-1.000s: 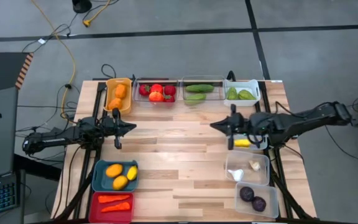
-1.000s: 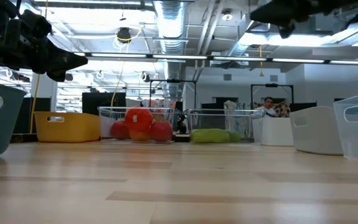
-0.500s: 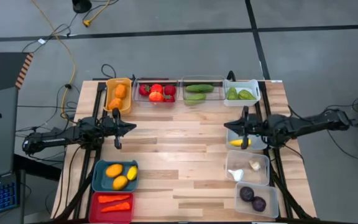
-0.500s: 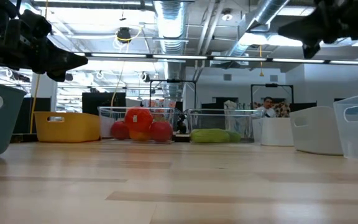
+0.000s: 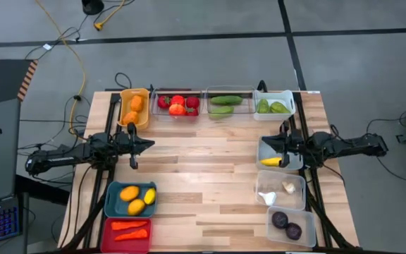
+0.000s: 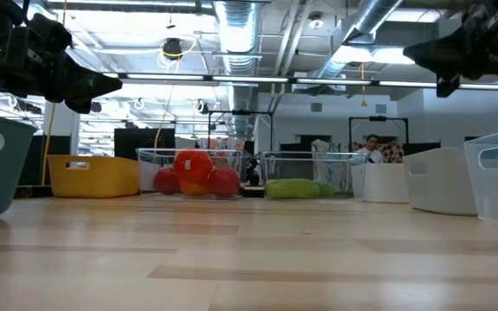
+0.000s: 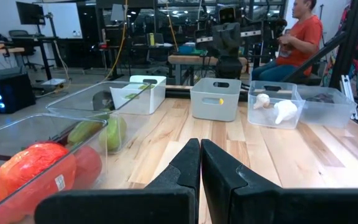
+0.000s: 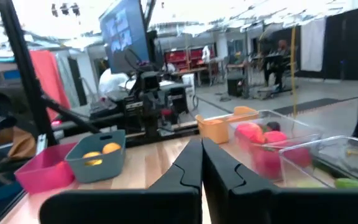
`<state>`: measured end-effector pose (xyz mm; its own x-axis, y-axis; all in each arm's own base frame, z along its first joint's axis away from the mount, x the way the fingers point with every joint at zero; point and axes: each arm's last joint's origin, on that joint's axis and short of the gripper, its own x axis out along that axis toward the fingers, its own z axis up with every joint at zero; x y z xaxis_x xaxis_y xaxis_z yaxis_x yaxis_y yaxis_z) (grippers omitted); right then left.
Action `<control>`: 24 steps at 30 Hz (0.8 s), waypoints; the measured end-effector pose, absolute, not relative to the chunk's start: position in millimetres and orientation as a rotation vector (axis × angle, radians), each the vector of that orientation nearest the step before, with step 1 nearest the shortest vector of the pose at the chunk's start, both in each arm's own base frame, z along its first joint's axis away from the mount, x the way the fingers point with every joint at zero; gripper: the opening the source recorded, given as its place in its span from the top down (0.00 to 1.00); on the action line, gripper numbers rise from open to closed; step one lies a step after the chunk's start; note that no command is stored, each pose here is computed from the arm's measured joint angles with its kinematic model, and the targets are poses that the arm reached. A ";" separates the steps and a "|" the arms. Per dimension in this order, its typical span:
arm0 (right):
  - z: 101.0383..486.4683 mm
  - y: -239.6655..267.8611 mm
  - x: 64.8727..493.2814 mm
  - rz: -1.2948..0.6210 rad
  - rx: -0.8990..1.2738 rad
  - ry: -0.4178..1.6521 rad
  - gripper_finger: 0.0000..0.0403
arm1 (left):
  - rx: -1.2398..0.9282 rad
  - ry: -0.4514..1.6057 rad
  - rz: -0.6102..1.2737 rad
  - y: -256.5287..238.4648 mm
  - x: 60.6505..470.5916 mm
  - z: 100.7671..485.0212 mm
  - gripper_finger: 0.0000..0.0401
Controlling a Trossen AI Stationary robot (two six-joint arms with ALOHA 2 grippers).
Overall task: Sort produce into baskets
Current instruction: Return to Home Position
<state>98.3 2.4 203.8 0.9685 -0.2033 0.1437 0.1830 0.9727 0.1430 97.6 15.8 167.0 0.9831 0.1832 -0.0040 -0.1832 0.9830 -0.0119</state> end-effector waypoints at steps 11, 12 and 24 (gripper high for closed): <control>184.0 -6.7 95.0 -0.173 0.109 -0.190 0.93 | -0.012 0.003 0.184 15.8 97.6 167.0 1.00; 182.5 -7.5 95.2 -0.176 0.107 -0.177 0.93 | -0.012 0.003 0.184 15.8 97.6 167.0 1.00; 170.6 -9.9 96.2 -0.183 0.098 -0.047 0.93 | -0.012 0.003 0.184 15.8 97.6 167.0 1.00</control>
